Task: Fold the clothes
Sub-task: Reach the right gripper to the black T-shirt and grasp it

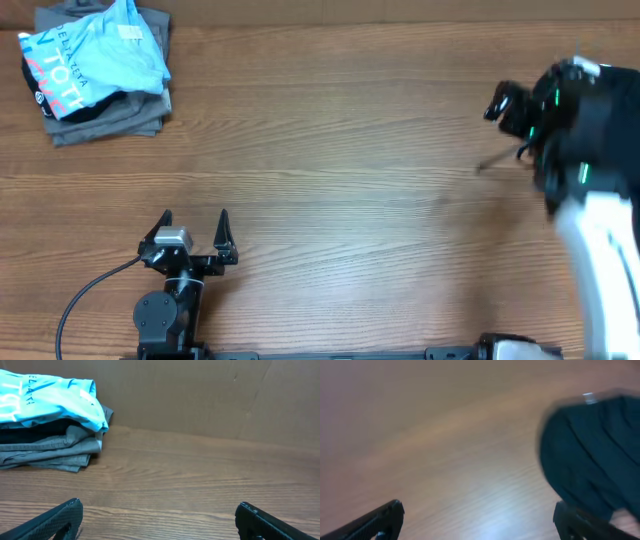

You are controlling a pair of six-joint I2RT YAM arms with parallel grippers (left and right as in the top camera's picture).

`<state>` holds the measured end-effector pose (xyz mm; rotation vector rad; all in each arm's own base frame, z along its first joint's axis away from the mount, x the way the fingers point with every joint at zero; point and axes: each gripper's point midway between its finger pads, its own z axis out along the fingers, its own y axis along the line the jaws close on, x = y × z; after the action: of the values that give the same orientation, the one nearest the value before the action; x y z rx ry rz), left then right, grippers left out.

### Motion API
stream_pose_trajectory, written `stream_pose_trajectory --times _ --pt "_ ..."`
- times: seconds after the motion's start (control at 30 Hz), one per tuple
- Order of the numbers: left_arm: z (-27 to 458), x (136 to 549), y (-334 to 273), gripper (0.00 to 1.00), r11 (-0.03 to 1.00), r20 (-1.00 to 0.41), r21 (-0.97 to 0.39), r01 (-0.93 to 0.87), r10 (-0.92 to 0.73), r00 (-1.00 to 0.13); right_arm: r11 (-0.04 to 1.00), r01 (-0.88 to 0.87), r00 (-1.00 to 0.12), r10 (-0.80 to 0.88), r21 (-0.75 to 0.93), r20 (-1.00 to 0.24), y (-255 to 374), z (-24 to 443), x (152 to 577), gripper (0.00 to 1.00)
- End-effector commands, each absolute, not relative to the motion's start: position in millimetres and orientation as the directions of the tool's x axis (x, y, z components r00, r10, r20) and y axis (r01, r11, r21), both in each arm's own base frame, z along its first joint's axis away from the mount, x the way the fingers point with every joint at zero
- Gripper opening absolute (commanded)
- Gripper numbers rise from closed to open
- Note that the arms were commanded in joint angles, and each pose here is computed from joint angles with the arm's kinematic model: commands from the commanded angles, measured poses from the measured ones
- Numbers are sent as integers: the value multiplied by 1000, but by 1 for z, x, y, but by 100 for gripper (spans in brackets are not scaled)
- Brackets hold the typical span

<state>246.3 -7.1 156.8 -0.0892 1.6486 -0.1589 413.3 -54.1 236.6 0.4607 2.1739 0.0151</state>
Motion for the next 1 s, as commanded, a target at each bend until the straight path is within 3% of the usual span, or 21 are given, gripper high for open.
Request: stream_pose_trajectory --times 0.0,0.2,0.43,0.97 --pt "157 246 -7 100 990 -988 -134 38 -131 -77 932 353 -622 296 79 -725 -79 239 444 100" --pt "157 246 -7 100 990 -988 -134 38 -131 -77 900 436 -687 344 15 -640 -115 205 465 100" --pt "157 246 -7 100 990 -988 -134 38 -131 -77 842 540 -719 456 -9 -525 -173 140 454 100" --pt "157 246 -7 100 990 -988 -134 38 -131 -77 853 521 -783 483 10 -390 -188 55 457 92"
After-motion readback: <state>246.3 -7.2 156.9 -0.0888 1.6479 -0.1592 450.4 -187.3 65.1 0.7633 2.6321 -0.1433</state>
